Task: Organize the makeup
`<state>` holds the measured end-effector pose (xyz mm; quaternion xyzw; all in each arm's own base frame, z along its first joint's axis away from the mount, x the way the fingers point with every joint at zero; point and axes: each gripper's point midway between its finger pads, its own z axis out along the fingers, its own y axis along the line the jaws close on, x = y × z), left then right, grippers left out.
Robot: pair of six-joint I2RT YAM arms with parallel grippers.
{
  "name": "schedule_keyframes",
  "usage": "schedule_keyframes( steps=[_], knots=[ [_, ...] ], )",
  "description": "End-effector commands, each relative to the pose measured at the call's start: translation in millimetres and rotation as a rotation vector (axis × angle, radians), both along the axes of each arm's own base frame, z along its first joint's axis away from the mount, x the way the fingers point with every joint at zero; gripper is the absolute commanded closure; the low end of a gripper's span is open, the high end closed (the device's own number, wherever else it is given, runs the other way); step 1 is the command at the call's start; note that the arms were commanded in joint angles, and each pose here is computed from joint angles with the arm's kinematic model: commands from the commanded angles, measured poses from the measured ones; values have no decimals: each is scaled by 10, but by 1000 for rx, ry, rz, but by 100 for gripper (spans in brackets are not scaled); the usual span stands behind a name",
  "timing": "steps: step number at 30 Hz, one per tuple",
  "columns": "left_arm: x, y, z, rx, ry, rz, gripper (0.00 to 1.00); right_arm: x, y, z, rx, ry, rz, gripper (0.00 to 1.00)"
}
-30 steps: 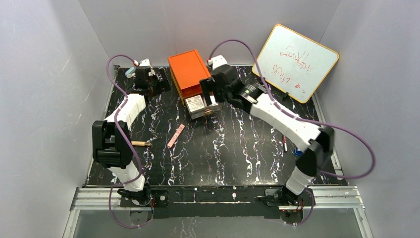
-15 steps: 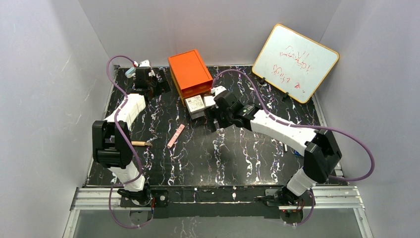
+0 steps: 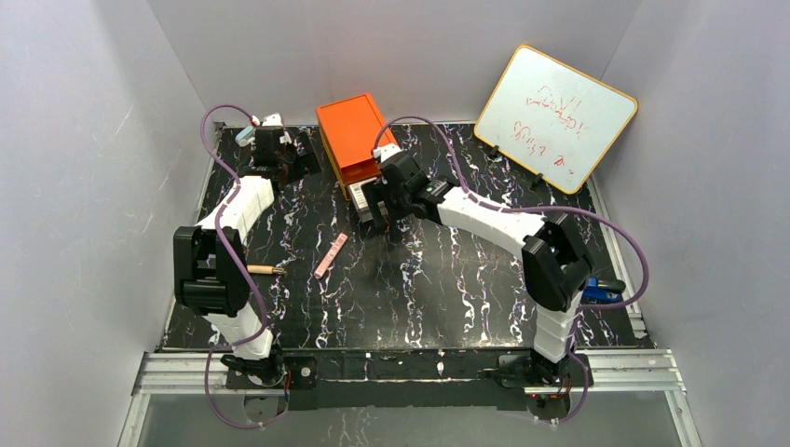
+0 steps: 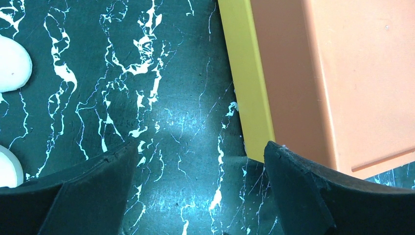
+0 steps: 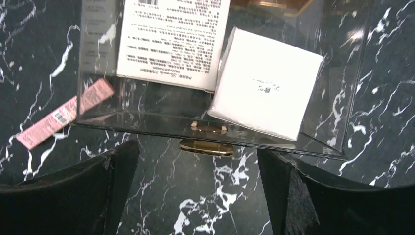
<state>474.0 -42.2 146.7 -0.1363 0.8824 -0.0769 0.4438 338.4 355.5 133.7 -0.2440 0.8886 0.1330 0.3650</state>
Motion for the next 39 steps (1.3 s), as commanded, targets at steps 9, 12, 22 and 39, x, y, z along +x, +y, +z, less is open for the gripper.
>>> schedule_keyframes(
  steps=[9, 12, 22, 39],
  knots=[
    [-32, 75, 185, 24, -28, 12, 2, 898, 324, 425, 90, -166, -23, 1],
    [-27, 80, 185, 24, -27, 11, 1, 1042, 422, 401, 107, -173, -23, 1],
    [19, 40, 202, 6, -41, -6, 2, 1411, 674, 317, 172, -227, -50, 1],
    [893, -336, 528, -89, -164, -84, 2, 744, 403, 30, 366, -206, -12, 1]
  ],
)
